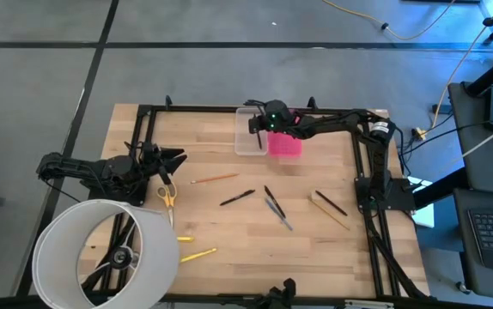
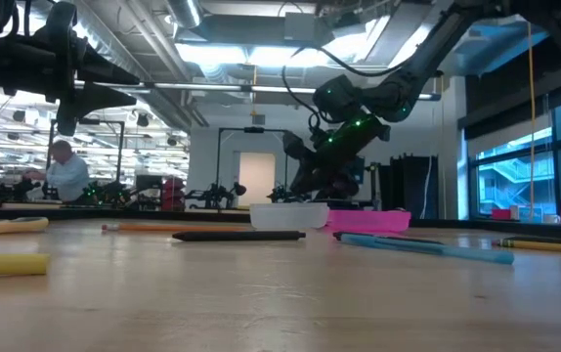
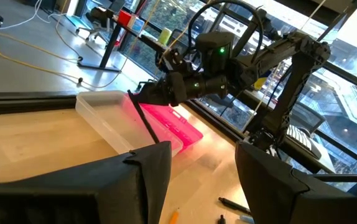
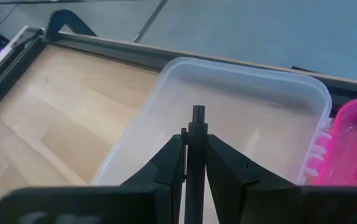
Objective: Pick & place school supplies into a supply box
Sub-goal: Put the black pen into the transparent supply box
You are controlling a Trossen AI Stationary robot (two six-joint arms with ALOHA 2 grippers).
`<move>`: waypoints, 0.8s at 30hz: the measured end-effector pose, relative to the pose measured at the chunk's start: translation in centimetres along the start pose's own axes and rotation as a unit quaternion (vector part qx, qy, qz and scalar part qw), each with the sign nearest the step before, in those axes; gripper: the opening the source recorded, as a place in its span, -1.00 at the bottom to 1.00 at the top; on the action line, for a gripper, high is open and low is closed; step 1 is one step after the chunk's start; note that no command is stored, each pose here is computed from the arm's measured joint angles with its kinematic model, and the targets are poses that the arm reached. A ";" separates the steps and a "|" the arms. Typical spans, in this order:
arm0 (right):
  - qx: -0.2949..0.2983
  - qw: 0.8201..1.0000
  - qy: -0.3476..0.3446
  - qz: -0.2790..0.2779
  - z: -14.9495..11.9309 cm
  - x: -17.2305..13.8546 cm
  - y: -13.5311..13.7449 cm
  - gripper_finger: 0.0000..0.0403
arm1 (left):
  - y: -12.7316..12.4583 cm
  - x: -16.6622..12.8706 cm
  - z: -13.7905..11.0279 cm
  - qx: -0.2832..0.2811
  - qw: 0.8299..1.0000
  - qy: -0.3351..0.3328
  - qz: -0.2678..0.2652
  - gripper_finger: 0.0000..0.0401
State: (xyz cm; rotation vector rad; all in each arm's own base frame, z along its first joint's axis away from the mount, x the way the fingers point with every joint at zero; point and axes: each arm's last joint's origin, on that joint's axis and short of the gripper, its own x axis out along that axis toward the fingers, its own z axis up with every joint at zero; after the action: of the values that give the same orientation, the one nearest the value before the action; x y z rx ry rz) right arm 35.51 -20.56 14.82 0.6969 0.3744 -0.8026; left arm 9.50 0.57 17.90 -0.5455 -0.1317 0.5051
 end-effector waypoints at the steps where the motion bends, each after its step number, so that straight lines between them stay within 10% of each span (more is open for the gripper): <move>1: 0.000 1.000 0.000 0.000 0.0 0.0 0.0 -0.67 | 0.0 0.0 0.0 0.000 1.000 0.000 0.000 -0.15; 24: 0.004 1.000 -0.001 0.000 0.0 0.0 0.0 -0.67 | 0.0 0.7 -1.0 0.011 0.999 0.036 0.028 -0.15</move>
State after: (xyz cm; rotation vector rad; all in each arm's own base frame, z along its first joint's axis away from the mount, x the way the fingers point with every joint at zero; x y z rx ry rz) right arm 35.51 -20.57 14.82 0.7028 0.3709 -0.8056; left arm 10.33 0.49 17.02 -0.5454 -0.0422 0.5397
